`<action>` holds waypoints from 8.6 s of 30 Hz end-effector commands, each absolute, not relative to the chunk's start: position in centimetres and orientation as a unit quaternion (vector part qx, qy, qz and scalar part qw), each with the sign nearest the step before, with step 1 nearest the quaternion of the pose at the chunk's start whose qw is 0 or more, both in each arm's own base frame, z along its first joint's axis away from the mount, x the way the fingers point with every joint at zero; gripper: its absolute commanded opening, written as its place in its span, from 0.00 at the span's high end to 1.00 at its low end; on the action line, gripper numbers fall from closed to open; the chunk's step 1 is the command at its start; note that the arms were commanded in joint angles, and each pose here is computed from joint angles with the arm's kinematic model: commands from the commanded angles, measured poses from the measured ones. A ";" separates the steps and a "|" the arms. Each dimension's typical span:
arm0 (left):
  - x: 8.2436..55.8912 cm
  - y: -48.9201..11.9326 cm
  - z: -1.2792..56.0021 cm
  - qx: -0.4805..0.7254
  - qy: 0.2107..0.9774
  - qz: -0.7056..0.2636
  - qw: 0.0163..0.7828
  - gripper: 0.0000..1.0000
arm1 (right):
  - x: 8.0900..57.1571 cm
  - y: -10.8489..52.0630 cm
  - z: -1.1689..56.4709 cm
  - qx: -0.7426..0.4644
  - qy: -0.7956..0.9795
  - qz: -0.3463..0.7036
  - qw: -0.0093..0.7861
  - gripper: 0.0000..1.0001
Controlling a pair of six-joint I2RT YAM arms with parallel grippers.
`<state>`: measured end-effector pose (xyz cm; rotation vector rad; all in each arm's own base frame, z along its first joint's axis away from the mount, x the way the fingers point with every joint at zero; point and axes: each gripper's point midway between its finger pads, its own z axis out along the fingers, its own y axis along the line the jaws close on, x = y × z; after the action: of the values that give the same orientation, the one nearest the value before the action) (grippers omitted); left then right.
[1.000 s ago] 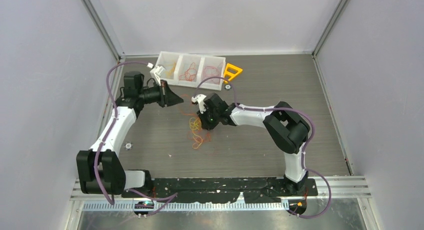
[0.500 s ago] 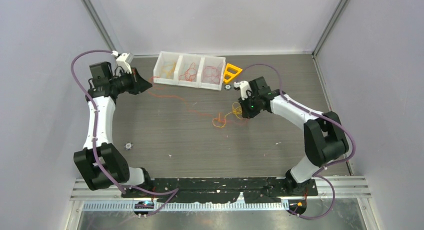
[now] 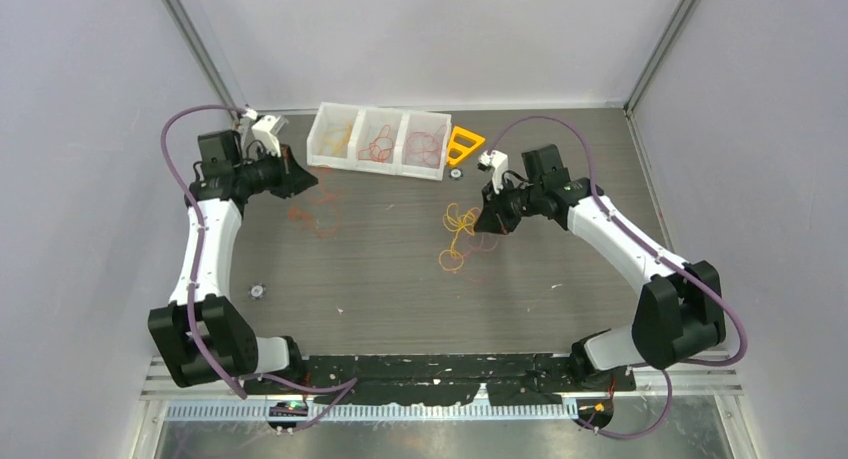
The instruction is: Untangle the cables
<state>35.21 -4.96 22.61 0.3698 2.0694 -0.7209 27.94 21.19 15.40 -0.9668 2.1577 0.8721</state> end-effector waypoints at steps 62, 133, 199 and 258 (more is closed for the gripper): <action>59.9 -15.1 16.0 0.272 0.869 -0.056 0.409 1.00 | 30.3 19.6 8.8 -0.327 0.865 0.311 0.218 0.95; 29.8 -16.6 21.9 0.237 0.786 -0.423 0.385 1.00 | 27.1 14.6 6.7 -0.417 0.867 0.213 0.173 0.94; 41.3 5.1 45.1 0.080 0.722 -0.102 0.680 1.00 | 28.0 -5.2 3.5 -0.317 0.933 0.088 0.144 0.95; 62.1 -3.4 33.9 0.117 0.708 -0.181 0.672 1.00 | 36.6 0.7 13.4 -0.252 0.935 0.188 0.165 0.95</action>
<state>64.53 -1.54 31.39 0.2109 1.6242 -0.3601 35.98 0.55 12.57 -0.7094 2.6796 0.5376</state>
